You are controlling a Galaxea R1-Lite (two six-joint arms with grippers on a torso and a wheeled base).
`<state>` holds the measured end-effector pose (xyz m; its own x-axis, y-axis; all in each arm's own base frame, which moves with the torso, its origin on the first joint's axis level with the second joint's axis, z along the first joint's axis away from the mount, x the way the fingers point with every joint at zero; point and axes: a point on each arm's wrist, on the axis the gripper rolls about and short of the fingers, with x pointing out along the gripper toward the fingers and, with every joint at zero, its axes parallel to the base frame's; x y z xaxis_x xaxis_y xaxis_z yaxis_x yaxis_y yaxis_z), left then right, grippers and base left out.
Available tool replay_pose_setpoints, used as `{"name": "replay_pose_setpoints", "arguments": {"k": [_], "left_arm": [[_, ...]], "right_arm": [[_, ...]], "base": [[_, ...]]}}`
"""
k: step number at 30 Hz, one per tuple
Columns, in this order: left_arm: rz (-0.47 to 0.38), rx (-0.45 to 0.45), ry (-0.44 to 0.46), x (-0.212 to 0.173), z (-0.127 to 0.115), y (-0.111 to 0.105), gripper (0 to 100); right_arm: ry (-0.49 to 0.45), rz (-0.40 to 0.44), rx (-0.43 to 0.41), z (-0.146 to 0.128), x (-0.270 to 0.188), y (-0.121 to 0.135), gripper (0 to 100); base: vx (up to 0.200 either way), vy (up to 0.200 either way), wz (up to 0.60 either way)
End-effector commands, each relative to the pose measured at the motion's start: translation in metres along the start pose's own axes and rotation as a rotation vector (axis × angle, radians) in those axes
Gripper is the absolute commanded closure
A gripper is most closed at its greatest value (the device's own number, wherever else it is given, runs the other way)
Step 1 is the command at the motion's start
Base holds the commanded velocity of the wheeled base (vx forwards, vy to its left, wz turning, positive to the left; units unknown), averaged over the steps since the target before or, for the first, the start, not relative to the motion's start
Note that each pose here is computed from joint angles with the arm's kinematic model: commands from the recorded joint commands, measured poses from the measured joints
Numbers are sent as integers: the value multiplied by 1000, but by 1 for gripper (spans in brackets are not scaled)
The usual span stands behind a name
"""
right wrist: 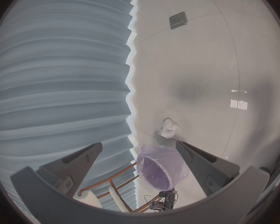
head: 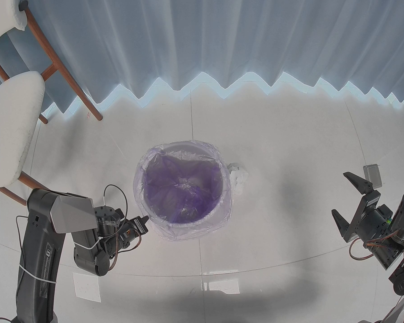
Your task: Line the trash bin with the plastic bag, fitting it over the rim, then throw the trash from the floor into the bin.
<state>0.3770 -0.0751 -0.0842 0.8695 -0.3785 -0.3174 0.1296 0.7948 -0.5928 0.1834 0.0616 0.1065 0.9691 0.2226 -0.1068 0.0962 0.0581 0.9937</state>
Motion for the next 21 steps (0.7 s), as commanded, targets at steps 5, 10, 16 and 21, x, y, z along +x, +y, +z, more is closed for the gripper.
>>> {"name": "replay_pose_setpoints", "arguments": {"k": [5,10,16,21], "left_arm": [[21,-5,-5,0,-1,-1,100],[41,-7,10,-1,-4,-1,0],[36,5,-22,-2,-4,-1,0],[109,99,-106,-28,20,-28,0]], "right_arm": [[-1,-7,-1,0,-3,-2,0],[1,-9,-1,0,-3,-2,0],[1,-15,-1,0,-2,-3,0],[1,-20,-2,0,-2,-4,0]], "base": [[0,0,0],[0,0,0],[0,0,0],[0,0,0]]}}
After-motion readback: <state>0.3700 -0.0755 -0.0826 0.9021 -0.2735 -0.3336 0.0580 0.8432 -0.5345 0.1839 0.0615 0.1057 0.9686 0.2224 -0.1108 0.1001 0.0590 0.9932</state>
